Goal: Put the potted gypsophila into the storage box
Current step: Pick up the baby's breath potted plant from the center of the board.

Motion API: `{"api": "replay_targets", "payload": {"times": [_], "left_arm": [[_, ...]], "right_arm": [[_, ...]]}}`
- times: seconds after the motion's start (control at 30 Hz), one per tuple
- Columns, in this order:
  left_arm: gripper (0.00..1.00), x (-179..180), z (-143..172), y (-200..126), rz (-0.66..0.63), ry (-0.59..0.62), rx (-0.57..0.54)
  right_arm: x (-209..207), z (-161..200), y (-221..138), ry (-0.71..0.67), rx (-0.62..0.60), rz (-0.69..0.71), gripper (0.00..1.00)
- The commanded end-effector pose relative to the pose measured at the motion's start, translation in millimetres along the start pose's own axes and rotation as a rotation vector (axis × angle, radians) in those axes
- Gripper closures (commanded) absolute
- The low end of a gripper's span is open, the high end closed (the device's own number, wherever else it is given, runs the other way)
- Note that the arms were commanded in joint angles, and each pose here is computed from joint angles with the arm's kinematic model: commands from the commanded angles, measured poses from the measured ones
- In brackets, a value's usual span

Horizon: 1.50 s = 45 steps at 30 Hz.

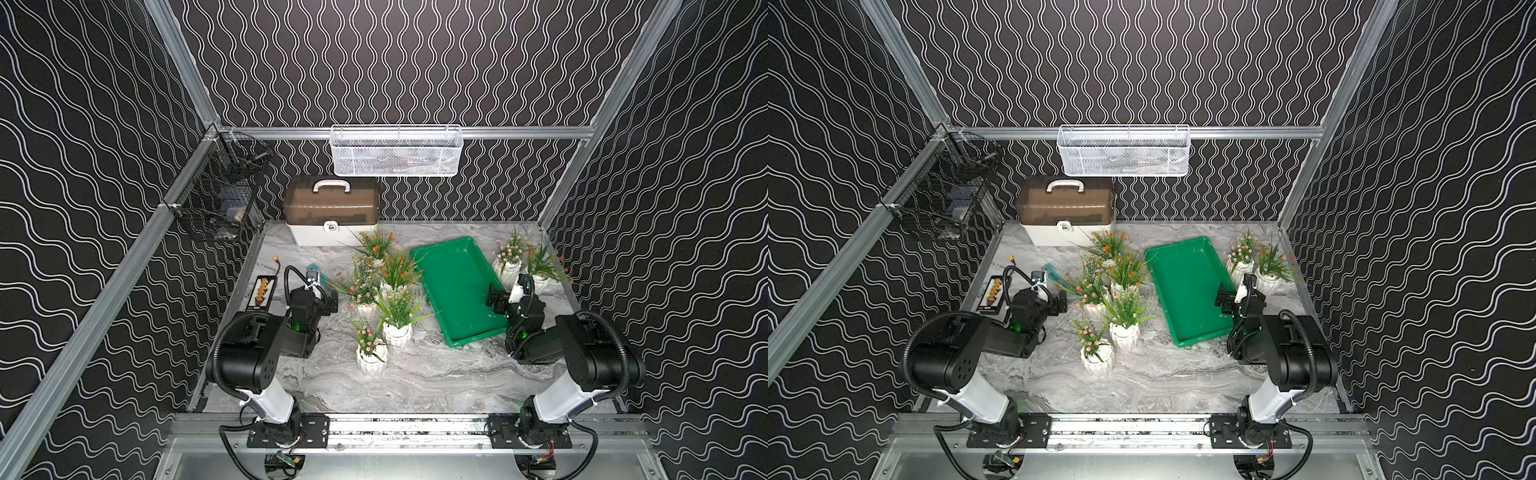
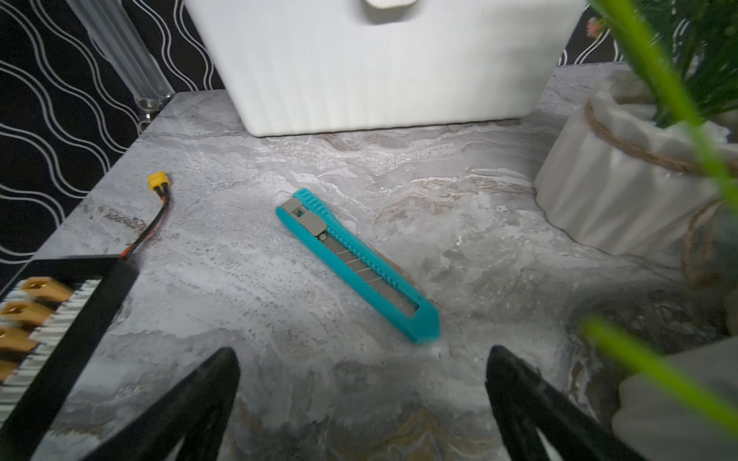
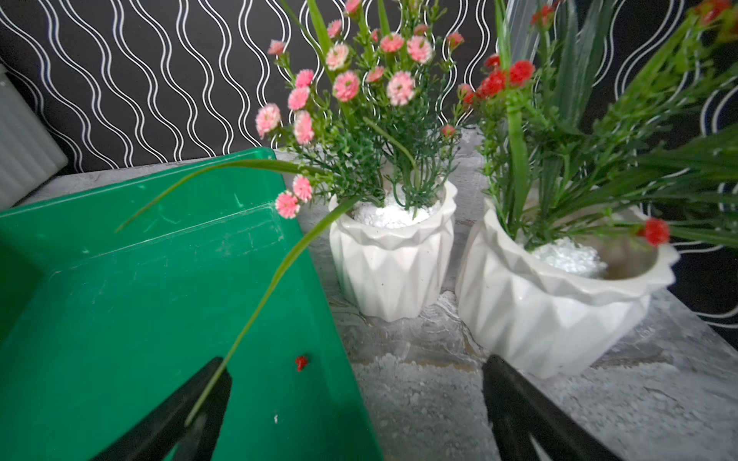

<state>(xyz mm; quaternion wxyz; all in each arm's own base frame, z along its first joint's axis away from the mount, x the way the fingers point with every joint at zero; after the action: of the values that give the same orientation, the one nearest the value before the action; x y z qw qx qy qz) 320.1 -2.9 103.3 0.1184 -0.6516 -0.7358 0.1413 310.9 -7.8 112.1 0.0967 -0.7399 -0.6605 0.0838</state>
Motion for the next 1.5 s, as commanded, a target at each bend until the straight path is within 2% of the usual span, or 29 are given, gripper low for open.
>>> {"api": "replay_targets", "payload": {"times": [0.0, 0.1, 0.17, 0.23, 0.33, 0.43, 0.53, 0.63, 0.7, 0.8, 0.87, 0.9, 0.97, 1.07, 1.2, 1.37, 1.47], "left_arm": [[0.01, 11.0, -22.0, -7.5, -0.134, -0.050, -0.056], [0.01, 9.8, -43.1, -23.4, -0.220, -0.041, -0.096], [0.01, 4.4, -62.9, -45.2, -0.235, -0.049, -0.193], [0.01, 3.4, -87.0, -67.4, -0.254, -0.092, -0.257], [0.02, 5.4, -124.7, -101.9, -0.244, -0.243, -0.238], [0.03, -0.4, -154.0, -132.7, -0.152, -0.358, -0.224], [0.03, -12.1, -175.4, -157.0, 0.037, -0.467, -0.176], [0.04, -26.8, -192.6, -176.6, 0.217, -0.495, -0.069], [0.05, -38.4, -199.4, -188.1, 0.342, -0.454, 0.020], [0.08, -56.8, -196.1, -204.5, 0.558, -0.347, 0.156], [0.09, -62.7, -184.4, -211.8, 0.641, -0.294, 0.244], [0.10, -64.2, -179.0, -214.8, 0.674, -0.275, 0.264], [0.11, -67.9, -164.8, -218.1, 0.743, -0.255, 0.298], [0.14, -75.4, -148.5, -217.6, 0.853, -0.225, 0.343], [0.19, -83.1, -138.3, -212.9, 0.941, -0.245, 0.385], [0.21, -88.0, -128.4, -208.5, 1.009, -0.264, 0.373], [0.23, -87.9, -126.2, -207.0, 1.002, -0.266, 0.386]], "right_arm": [[-0.4, -14.3, -4.4, 0.000, 0.000, 0.026, 0.00], [4.6, -40.5, -12.2, -0.003, 0.026, 0.046, 0.00], [11.1, -65.6, -22.6, 0.039, 0.043, 0.017, 0.00], [17.6, -90.5, -35.2, 0.069, 0.054, -0.007, 0.00], [28.3, -124.2, -56.9, 0.103, 0.066, -0.077, 0.00], [40.9, -144.0, -77.0, 0.132, 0.092, -0.196, 0.00], [52.2, -152.5, -92.0, 0.148, 0.156, -0.315, 0.02], [64.1, -152.5, -102.7, 0.169, 0.256, -0.433, 0.12], [71.8, -150.2, -107.2, 0.209, 0.345, -0.500, 0.19], [85.7, -145.5, -115.7, 0.245, 0.487, -0.621, 0.25], [100.4, -141.2, -125.7, 0.249, 0.544, -0.776, 0.29], [105.5, -139.2, -129.4, 0.258, 0.557, -0.824, 0.32], [117.0, -133.7, -137.2, 0.283, 0.582, -0.909, 0.44], [129.5, -123.5, -144.7, 0.289, 0.616, -0.995, 0.45], [135.2, -110.6, -144.6, 0.314, 0.708, -0.991, 0.44], [136.9, -93.9, -139.9, 0.345, 0.748, -0.939, 0.55], [142.3, -83.0, -140.0, 0.344, 0.803, -0.922, 0.52]]}}
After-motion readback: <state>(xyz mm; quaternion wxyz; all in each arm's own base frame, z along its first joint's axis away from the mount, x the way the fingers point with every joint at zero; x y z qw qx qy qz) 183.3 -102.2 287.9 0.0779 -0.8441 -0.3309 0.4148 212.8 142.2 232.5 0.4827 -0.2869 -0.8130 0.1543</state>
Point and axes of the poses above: each gripper's point midway between its finger pads, its own y axis out along the fingers, its own x axis along the line the jaws close on, z = x × y, the point moved 8 cm from there along -y, back along the fingers, and after that the axes turned 4 degrees about -y, right-handed, at the moved point
